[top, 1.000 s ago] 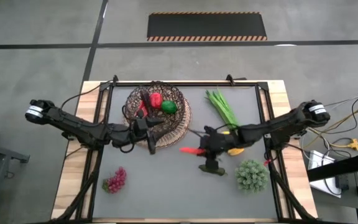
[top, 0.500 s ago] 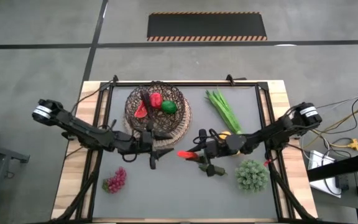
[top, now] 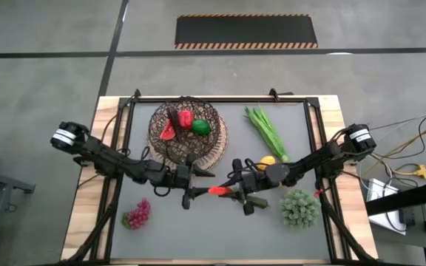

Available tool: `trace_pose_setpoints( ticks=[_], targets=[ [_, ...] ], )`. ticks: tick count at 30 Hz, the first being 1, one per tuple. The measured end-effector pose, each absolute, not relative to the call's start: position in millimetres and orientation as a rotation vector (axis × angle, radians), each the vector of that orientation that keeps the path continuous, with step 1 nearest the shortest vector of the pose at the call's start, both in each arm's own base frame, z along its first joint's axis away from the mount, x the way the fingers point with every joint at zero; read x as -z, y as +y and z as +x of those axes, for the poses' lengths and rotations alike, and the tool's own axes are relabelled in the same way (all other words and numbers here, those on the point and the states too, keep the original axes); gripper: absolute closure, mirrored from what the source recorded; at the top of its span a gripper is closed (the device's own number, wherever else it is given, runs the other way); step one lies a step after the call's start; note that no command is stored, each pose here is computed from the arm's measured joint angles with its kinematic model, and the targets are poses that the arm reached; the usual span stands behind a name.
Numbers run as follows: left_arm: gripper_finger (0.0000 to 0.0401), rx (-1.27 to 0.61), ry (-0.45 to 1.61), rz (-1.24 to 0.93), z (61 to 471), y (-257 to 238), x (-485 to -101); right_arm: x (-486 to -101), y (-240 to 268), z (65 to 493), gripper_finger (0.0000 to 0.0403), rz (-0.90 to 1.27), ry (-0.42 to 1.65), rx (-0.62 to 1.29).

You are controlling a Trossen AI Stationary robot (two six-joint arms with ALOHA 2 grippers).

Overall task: Build produce basket
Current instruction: Put the orange carrot into the black wire basket

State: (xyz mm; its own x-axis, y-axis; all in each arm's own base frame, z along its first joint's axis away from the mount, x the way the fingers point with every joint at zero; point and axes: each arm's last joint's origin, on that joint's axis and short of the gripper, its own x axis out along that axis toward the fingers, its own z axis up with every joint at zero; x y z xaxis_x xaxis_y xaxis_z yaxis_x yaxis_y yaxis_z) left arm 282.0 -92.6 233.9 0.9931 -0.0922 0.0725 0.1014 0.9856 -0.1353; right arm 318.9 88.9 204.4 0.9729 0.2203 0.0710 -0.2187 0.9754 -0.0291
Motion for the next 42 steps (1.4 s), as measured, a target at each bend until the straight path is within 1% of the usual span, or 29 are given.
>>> trace_pose_setpoints(
  ticks=[6, 11, 18, 26, 29, 33, 37, 42],
  targets=[
    [0.0193, 0.131, 0.000, -0.116, 276, -93, -235, -213, 88, 318, 0.0305, 0.043, -0.105, -0.287],
    [0.0192, 0.120, -0.014, -0.104, 268, -89, -247, -215, 89, 315, 0.0305, 0.038, -0.066, -0.314],
    [0.0192, 0.120, -0.079, -0.113, 274, -91, -247, -208, 85, 318, 0.0305, 0.021, -0.033, -0.186],
    [0.0194, 0.135, -0.139, -0.125, 285, -95, -239, -203, 83, 320, 0.0305, 0.019, -0.017, -0.178],
    [0.0200, 0.134, -0.185, -0.107, 286, -95, -240, -203, 83, 320, 0.0305, 0.017, -0.011, -0.179],
    [0.0228, 0.132, -0.202, -0.100, 286, -96, -241, -202, 83, 320, 0.0305, 0.016, -0.005, -0.180],
    [0.0275, 0.128, -0.198, -0.099, 287, -95, -241, -201, 83, 320, 0.0301, 0.013, 0.001, -0.184],
    [0.0344, 0.126, -0.196, -0.098, 287, -95, -241, -201, 83, 320, 0.0267, 0.018, 0.007, -0.182]
  ],
)
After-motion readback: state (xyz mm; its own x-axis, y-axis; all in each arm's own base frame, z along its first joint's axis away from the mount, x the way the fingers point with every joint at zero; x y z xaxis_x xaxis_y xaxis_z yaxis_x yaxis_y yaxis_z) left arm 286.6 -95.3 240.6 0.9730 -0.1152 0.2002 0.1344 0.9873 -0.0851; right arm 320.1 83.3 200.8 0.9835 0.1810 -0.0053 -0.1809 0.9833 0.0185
